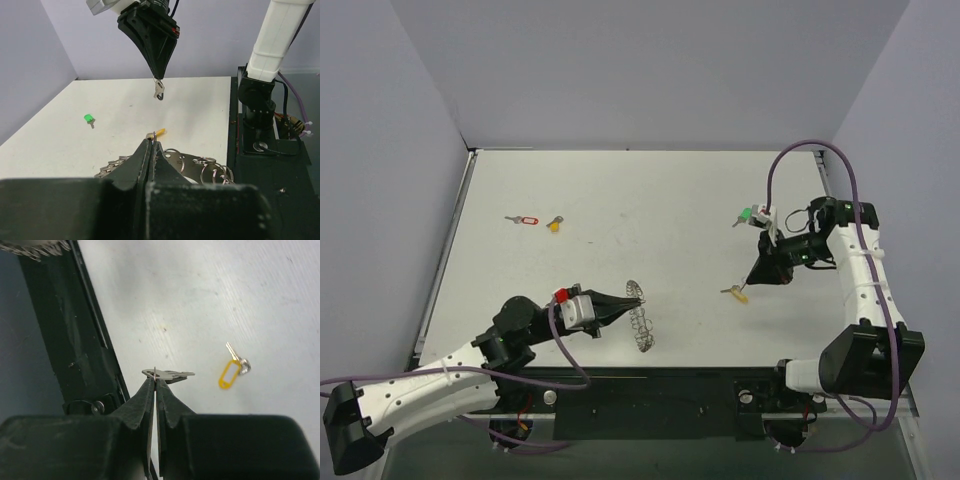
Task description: Put the keys on the keyring
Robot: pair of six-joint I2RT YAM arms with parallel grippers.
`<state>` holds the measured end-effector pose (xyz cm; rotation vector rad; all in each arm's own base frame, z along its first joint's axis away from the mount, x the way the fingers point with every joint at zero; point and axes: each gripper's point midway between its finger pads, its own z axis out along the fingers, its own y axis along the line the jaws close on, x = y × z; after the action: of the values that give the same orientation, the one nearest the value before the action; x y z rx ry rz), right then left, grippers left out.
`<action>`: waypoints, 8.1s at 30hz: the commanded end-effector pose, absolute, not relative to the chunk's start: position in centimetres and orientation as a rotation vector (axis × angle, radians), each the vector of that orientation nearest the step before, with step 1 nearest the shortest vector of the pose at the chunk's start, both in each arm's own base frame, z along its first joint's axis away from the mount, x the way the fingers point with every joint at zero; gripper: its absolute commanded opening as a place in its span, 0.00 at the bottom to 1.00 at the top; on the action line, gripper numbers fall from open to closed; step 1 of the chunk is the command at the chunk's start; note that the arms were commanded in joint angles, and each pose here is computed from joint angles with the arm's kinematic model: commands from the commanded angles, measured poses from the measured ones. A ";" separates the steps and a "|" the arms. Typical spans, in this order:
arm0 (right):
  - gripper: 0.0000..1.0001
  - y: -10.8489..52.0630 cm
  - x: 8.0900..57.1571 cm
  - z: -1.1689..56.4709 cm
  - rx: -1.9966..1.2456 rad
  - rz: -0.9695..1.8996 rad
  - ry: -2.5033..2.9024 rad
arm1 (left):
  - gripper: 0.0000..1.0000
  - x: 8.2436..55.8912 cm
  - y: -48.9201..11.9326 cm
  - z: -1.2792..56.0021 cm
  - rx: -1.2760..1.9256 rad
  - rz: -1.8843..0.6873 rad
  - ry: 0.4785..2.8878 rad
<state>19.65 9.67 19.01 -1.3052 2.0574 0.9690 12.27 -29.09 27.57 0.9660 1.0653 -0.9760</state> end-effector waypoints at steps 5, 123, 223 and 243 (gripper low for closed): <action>0.00 3.4 20.1 16.3 -1.037 0.695 2.504 | 0.00 11.1 -27.0 27.9 1.039 -0.915 1.055; 0.38 22.8 13.8 24.4 -1.883 1.186 1.307 | 0.00 12.8 -33.0 32.1 0.619 -1.222 0.961; 0.00 26.8 14.2 23.8 -1.847 1.118 1.631 | 0.43 14.9 -32.5 27.2 0.779 -1.064 1.291; 0.00 26.7 14.0 23.2 -1.899 1.084 1.637 | 0.35 14.3 -33.2 26.5 0.973 -1.017 1.330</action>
<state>14.33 26.32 22.19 -1.8784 1.6757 1.0686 14.12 -32.99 24.83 0.9437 1.3634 -1.0315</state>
